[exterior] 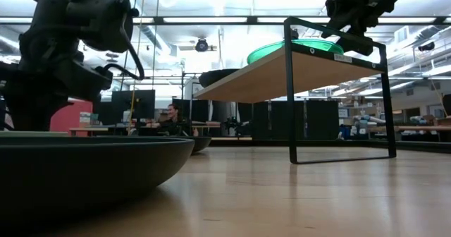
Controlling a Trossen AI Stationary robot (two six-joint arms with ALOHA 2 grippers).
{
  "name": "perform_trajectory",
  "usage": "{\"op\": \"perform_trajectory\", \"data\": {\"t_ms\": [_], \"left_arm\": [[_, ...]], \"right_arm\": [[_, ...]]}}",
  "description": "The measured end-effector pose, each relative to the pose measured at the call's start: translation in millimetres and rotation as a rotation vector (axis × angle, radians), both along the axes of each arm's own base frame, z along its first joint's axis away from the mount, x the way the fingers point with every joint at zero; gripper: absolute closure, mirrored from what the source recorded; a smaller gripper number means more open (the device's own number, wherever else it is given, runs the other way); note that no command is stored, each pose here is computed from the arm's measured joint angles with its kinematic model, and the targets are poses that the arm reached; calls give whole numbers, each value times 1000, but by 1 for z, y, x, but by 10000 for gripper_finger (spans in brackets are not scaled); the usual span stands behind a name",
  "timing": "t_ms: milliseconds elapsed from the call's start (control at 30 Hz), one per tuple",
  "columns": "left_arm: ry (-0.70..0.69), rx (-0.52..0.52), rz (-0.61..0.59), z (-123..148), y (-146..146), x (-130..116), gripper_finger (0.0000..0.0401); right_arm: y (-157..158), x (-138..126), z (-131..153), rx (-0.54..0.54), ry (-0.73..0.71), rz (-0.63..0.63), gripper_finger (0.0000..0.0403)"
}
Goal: Place and stack plates onto a shelf
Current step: Stack the transparent orange plate on the top of the transparent blue plate on the shelf
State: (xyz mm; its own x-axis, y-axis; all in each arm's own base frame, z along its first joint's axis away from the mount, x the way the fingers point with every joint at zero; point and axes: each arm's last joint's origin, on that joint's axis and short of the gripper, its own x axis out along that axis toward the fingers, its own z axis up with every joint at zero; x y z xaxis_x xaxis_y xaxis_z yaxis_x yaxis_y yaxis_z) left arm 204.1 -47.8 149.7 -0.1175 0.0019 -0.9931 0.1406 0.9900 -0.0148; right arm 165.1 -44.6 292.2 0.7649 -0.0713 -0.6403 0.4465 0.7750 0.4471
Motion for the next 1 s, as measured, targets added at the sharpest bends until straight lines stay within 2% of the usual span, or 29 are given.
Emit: {"op": "perform_trajectory", "data": {"t_ms": [333,1000], "left_arm": [[38,15,2,19,-1,5,400],[73,49,-6,90,-4,21,401]], "right_arm": [[0,0,0,0,0,0,150],[0,0,0,0,0,0,150]]}}
